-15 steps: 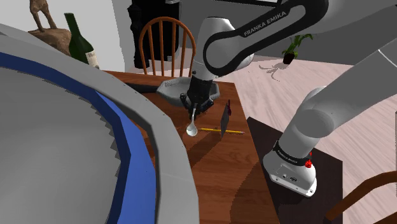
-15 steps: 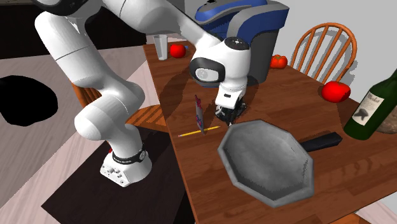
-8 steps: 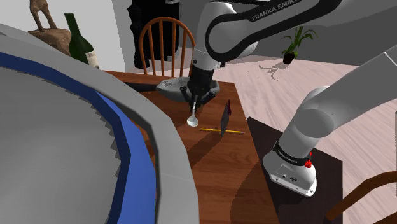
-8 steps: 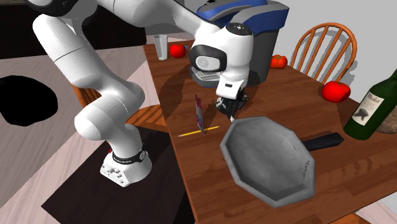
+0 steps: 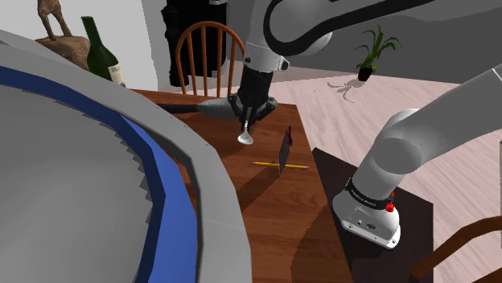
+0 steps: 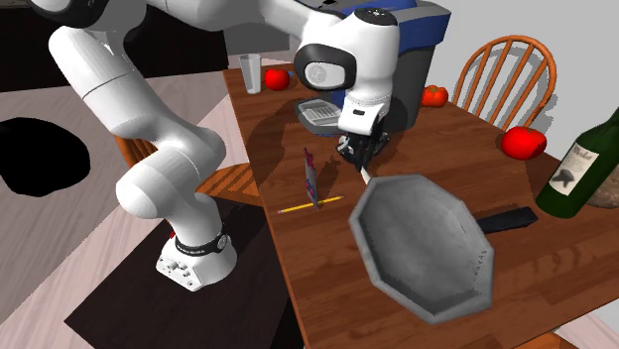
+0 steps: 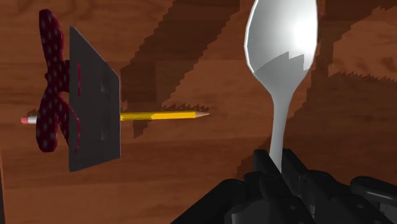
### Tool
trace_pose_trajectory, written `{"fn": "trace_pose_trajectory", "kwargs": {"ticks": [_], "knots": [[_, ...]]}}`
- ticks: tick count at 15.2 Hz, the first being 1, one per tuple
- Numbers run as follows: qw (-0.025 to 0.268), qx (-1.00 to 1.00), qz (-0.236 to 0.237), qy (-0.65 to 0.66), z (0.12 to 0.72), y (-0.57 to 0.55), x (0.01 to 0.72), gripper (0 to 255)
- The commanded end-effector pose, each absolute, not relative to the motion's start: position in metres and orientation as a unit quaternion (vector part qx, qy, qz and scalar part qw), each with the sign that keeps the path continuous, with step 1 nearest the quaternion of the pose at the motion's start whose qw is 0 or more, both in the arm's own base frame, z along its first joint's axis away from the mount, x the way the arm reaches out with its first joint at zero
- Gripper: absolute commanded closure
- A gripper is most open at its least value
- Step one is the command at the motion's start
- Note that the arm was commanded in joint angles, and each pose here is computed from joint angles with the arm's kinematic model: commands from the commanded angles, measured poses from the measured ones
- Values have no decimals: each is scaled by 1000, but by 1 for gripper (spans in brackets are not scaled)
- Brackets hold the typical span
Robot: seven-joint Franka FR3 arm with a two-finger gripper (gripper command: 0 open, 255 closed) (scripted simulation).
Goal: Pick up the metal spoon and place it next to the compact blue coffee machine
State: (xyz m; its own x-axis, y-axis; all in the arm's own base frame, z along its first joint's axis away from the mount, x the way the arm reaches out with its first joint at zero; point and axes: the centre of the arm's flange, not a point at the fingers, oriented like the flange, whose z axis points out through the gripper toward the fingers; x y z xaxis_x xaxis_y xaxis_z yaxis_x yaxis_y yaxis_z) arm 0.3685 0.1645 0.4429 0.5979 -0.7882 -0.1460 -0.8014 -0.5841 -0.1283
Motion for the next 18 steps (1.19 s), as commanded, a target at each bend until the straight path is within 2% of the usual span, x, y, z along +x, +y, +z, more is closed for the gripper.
{"fn": "trace_pose_trajectory", "kwargs": {"ticks": [1,18], "knots": [[91,-889,36,447,455,164,368,255],[91,-889,36,447,544,164,368,255]]}}
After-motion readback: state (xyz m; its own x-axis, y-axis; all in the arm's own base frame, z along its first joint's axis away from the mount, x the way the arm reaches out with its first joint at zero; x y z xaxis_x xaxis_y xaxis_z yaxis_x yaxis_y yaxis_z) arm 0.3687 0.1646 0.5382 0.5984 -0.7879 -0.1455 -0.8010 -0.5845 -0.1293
